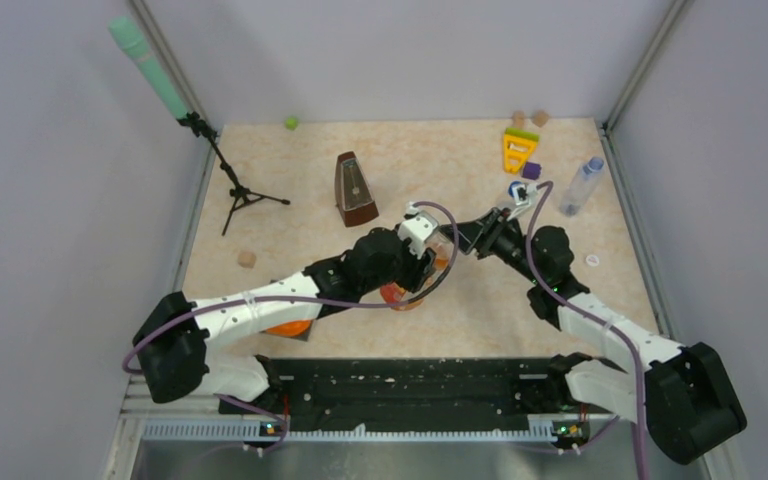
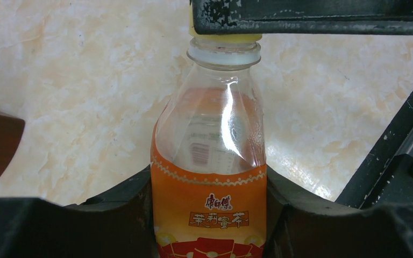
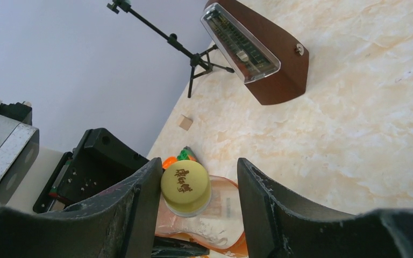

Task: Unscrew the bottle caps
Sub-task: Unscrew the bottle cap from the plastic bottle.

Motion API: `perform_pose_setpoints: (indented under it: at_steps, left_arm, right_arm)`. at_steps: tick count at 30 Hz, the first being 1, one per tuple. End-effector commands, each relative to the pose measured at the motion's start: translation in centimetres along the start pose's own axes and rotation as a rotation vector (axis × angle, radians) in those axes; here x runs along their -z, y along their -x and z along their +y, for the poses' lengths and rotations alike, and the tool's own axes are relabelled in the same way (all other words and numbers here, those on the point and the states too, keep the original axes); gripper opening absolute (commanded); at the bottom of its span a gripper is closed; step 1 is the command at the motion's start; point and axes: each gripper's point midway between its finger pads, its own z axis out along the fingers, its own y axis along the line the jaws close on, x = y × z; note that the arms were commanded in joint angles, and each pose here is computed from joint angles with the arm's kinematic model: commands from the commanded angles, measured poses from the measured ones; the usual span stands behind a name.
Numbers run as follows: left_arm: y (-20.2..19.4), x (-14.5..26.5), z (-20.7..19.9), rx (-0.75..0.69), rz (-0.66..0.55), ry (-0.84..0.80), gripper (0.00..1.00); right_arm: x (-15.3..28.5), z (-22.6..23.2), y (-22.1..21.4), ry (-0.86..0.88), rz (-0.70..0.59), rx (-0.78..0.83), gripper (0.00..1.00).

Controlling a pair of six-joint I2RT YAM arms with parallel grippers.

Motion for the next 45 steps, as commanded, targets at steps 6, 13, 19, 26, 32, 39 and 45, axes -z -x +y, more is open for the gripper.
perform_pose_setpoints:
  at_steps: [6,13,19,26,32,39,45]
  left_arm:
    - [4.2,0.6,-0.7,-0.010,-0.111,-0.005,0.00]
    - [4.3,0.4,-0.8,-0.017,-0.110,-0.006,0.00]
    - [4.3,0.4,-0.7,-0.014,-0.112,-0.004,0.00]
    - [4.4,0.4,-0.8,-0.014,-0.113,-0.005,0.00]
    - [4.3,0.6,-0.8,0.002,-0.115,-0.009,0.00]
    - [5.3,1.7,-1.3,0.050,-0.169,-0.041,0.00]
    - [5.9,3.3,-3.7,0.045,-0.165,-0.329,0.00]
  right_arm:
    - [-1.2,1.9,1.7,0.045,-0.032,0.018,0.51]
    - [-1.5,1.9,1.4,0.045,-0.019,0.020,0.49]
    - [-1.6,1.5,1.0,0.032,-0.002,0.023,0.48]
    - [-1.7,1.8,0.6,0.047,0.008,0.015,0.46]
    - [-1.4,1.9,0.5,0.052,-0.001,0.006,0.19]
    - [-1.2,3.3,0.9,0.109,0.002,0.014,0.01]
    - [-0.3,5.9,1.7,0.216,-0.012,0.038,0.00]
